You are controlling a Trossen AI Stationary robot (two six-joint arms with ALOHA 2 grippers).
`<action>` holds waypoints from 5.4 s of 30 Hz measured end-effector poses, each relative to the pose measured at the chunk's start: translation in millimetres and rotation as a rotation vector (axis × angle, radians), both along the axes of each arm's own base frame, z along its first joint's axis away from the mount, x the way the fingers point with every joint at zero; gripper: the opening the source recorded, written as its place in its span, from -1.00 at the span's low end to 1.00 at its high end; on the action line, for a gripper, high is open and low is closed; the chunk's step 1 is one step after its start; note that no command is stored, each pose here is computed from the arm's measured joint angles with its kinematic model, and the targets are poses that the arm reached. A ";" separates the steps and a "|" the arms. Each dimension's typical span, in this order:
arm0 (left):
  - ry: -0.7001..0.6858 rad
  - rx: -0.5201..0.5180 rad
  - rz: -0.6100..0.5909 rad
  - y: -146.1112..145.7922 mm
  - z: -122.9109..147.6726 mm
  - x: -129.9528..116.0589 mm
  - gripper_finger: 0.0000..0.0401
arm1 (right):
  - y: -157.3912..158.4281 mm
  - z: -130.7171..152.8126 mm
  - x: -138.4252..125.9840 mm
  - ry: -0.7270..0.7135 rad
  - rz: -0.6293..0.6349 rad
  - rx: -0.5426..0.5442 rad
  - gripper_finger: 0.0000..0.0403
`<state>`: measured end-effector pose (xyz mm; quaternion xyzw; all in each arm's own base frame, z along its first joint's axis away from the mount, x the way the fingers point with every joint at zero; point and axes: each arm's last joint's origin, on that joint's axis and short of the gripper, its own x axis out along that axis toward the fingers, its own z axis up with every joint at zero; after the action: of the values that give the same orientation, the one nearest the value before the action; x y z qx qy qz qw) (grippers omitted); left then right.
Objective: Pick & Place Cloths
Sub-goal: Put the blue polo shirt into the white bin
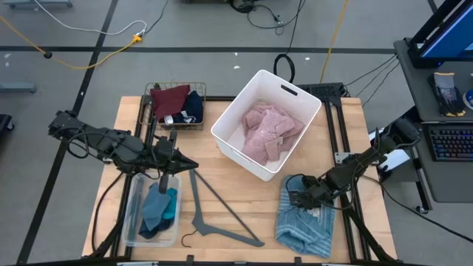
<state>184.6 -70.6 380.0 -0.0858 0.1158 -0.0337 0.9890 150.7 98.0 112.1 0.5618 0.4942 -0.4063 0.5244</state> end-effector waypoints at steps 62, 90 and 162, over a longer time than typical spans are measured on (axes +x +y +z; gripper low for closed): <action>-0.052 -0.004 -0.077 -10.8 4.9 -1.8 -0.91 | 28.8 306.8 94.3 -1.429 0.709 -0.865 -0.94; -0.223 -0.005 -0.044 -10.8 -47.3 -13.5 -0.91 | -57.0 356.3 18.2 -0.893 0.117 -1.488 -0.94; -0.276 0.023 -0.013 28.9 -125.9 -84.4 -0.91 | -227.4 168.6 144.7 -0.424 0.013 -0.417 -0.50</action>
<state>100.1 -41.7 254.1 -0.0682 -0.0205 -0.0502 0.9962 295.5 -129.4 280.6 0.5110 0.2829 -0.3694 0.7227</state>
